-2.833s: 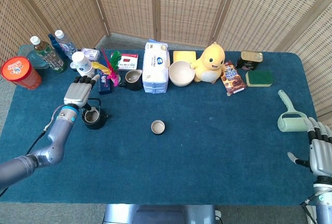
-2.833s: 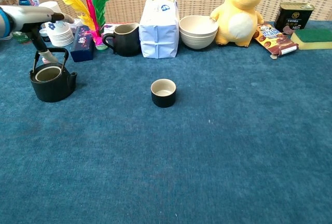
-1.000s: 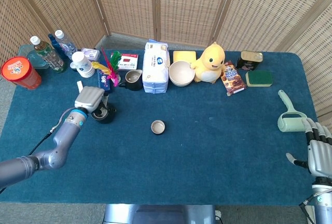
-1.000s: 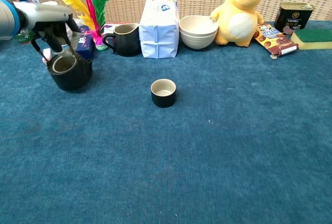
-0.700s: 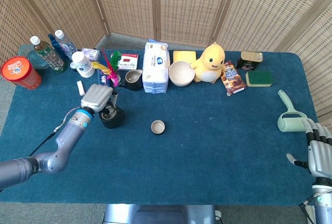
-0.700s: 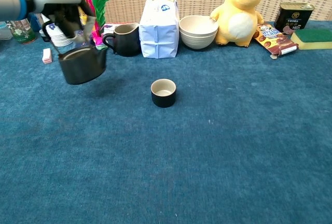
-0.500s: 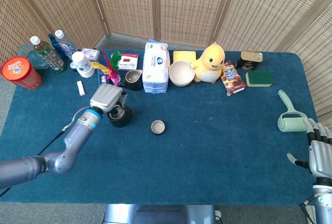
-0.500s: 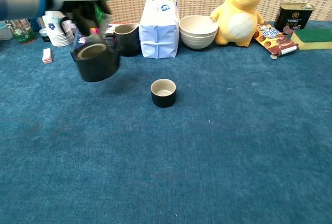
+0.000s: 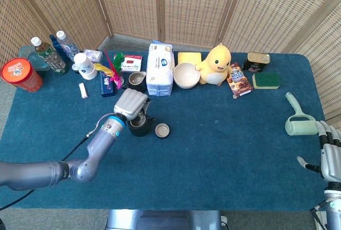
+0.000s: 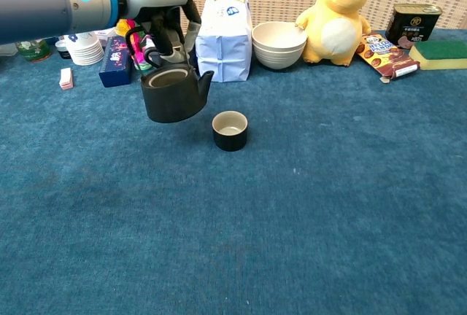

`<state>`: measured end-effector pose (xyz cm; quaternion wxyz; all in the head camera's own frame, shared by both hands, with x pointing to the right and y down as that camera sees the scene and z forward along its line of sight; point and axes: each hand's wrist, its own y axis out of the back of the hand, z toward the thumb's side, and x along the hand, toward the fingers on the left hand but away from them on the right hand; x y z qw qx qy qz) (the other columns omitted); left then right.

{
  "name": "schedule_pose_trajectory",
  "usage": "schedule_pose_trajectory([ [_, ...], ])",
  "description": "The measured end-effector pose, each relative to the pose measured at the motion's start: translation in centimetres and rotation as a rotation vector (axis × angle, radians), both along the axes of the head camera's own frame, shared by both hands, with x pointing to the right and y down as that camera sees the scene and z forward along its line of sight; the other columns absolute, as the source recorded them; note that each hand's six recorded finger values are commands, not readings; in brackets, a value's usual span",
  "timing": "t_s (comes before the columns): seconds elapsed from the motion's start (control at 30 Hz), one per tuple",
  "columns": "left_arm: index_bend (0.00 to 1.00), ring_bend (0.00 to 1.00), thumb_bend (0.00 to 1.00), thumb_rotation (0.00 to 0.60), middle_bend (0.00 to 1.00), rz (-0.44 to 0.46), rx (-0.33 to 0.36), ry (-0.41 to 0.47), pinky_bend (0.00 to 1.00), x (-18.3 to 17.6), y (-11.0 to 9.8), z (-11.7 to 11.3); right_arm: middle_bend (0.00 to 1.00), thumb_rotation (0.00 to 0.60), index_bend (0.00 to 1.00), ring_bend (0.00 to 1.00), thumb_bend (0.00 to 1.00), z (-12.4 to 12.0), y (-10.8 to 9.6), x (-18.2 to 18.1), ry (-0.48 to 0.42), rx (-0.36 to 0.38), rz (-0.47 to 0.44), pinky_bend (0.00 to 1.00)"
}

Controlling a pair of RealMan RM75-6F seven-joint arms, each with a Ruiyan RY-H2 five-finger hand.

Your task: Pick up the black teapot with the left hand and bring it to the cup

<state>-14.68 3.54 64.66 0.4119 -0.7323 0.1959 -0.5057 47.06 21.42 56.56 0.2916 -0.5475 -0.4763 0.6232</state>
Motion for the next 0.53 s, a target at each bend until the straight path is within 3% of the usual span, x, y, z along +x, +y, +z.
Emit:
schedule_pose_trajectory([
  [0.23,0.75,0.82,0.5,0.6,0.94,0.055,0.063,-0.057,1.0,0.74,0.19,-0.56,0.0,0.6,0.0,0.0,0.0,-0.1,0.01,0.0,-0.002,0.003,0.001,0.0],
  [0.53,0.75,0.8,0.49,0.6,0.94,0.083,0.094,-0.11,1.0,0.36,0.19,-0.75,0.0,0.6,0.0,0.0,0.0,-0.29,0.1,-0.13,-0.005,0.008,-0.003,0.0],
])
